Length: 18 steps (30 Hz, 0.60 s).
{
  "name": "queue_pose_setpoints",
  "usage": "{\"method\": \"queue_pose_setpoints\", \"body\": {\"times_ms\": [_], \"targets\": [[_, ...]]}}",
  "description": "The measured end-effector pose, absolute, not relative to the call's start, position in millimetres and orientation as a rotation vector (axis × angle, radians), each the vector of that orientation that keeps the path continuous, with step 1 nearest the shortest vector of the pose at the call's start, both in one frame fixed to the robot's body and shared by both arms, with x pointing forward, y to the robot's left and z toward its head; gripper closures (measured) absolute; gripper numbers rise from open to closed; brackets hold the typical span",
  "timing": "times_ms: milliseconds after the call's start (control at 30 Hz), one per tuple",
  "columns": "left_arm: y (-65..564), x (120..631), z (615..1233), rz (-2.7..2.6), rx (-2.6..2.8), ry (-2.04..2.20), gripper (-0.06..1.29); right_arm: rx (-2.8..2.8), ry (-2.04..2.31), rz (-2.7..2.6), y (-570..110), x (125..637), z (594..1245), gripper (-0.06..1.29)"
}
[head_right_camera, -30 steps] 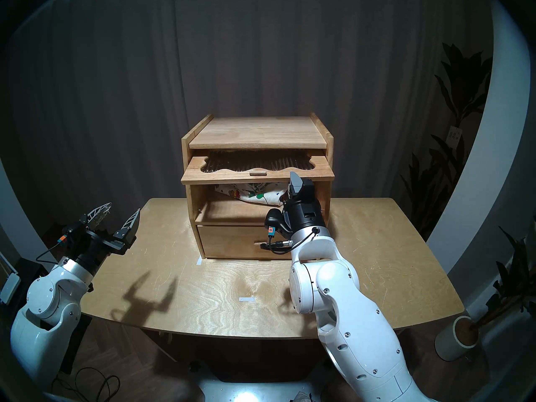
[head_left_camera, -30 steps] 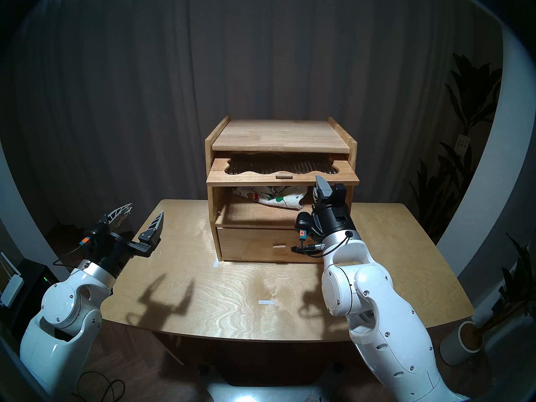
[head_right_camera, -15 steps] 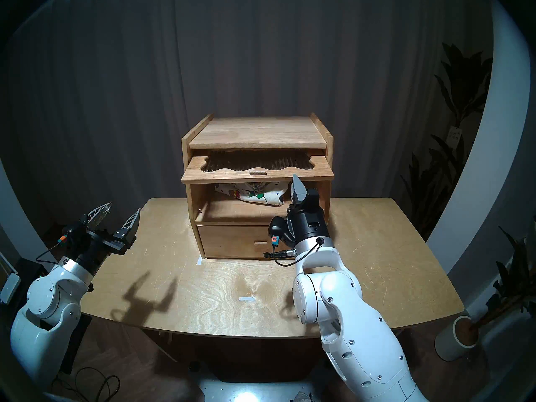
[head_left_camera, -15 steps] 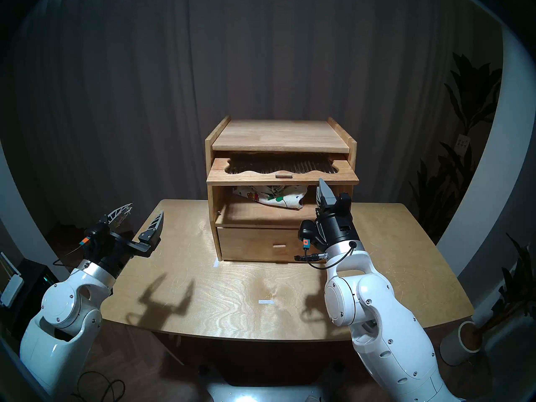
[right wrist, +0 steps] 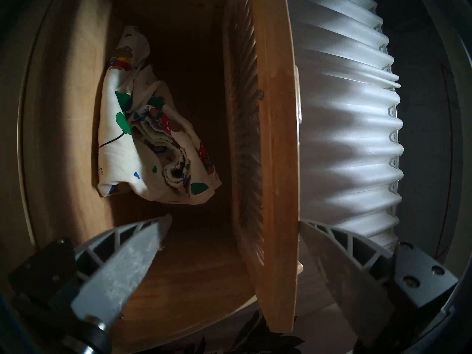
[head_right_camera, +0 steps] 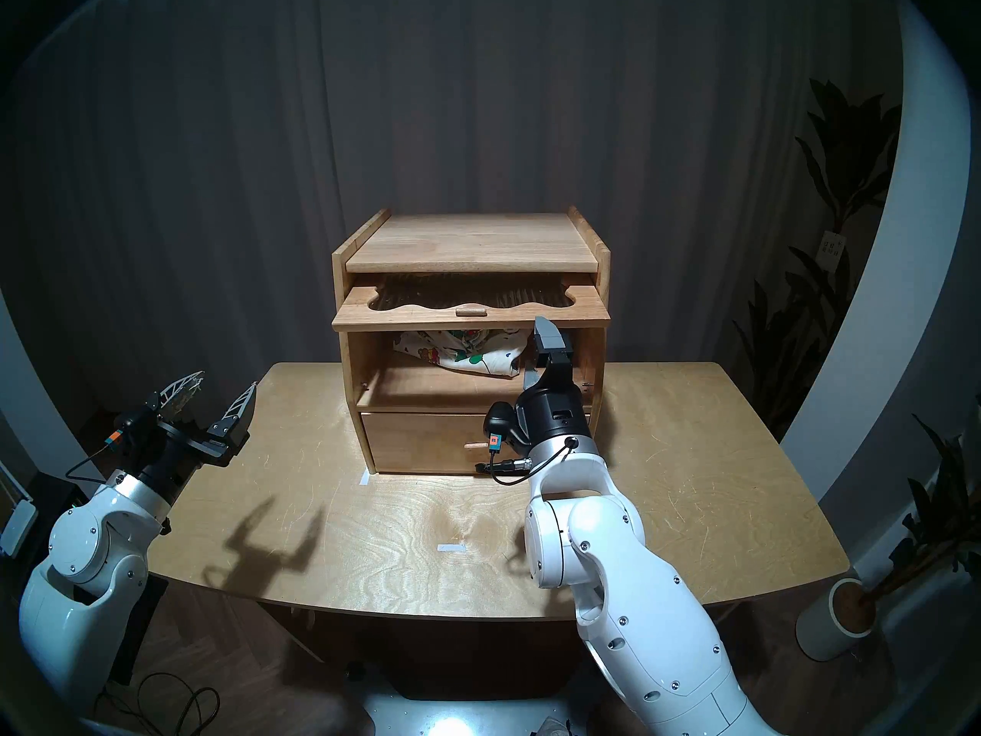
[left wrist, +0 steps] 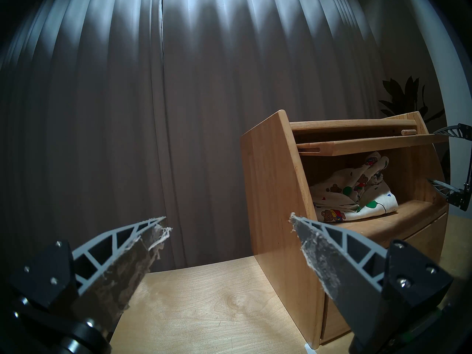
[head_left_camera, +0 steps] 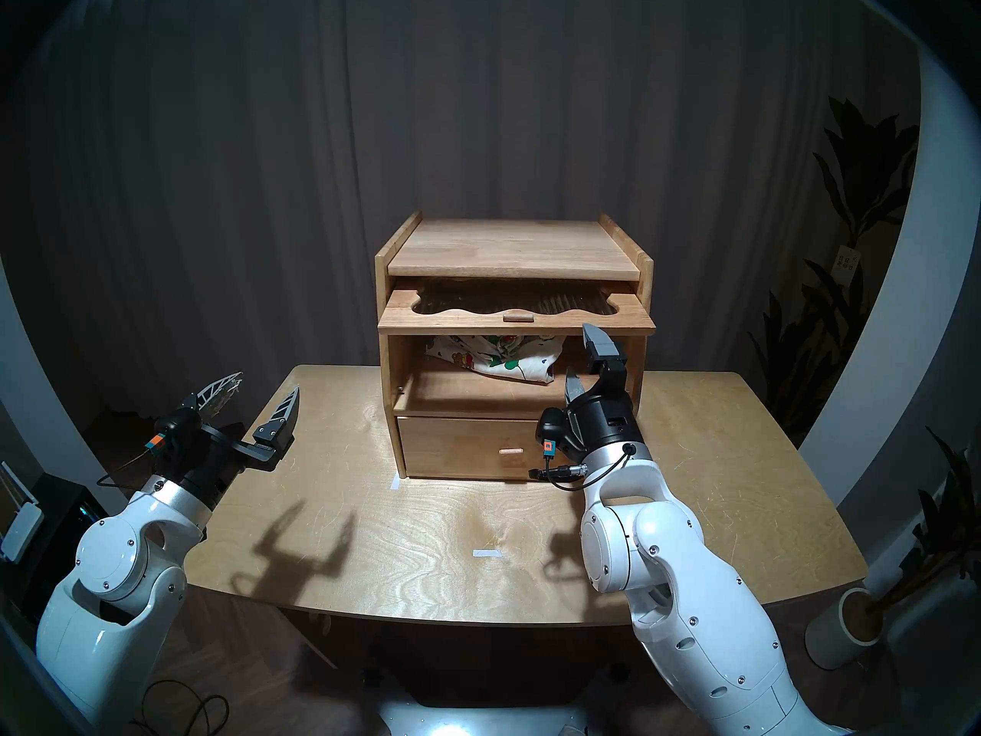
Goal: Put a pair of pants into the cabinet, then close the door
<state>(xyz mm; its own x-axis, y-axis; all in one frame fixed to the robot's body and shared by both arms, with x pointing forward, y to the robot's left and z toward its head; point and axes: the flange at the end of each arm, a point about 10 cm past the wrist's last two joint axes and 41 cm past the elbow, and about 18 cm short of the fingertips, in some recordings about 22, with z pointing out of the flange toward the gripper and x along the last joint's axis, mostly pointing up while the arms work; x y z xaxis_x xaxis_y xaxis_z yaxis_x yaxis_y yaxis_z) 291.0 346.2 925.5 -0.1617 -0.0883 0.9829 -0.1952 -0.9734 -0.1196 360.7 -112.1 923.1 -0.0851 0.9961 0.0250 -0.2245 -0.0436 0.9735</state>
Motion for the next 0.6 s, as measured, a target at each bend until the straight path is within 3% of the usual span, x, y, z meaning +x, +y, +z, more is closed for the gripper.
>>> {"method": "queue_pose_setpoints", "body": {"times_ms": [600], "targets": [[346.3,291.1,925.4,2.318,1.987,-0.337,-0.02,1.001,1.004,1.407,-95.3,394.5,978.2,-0.02]]}}
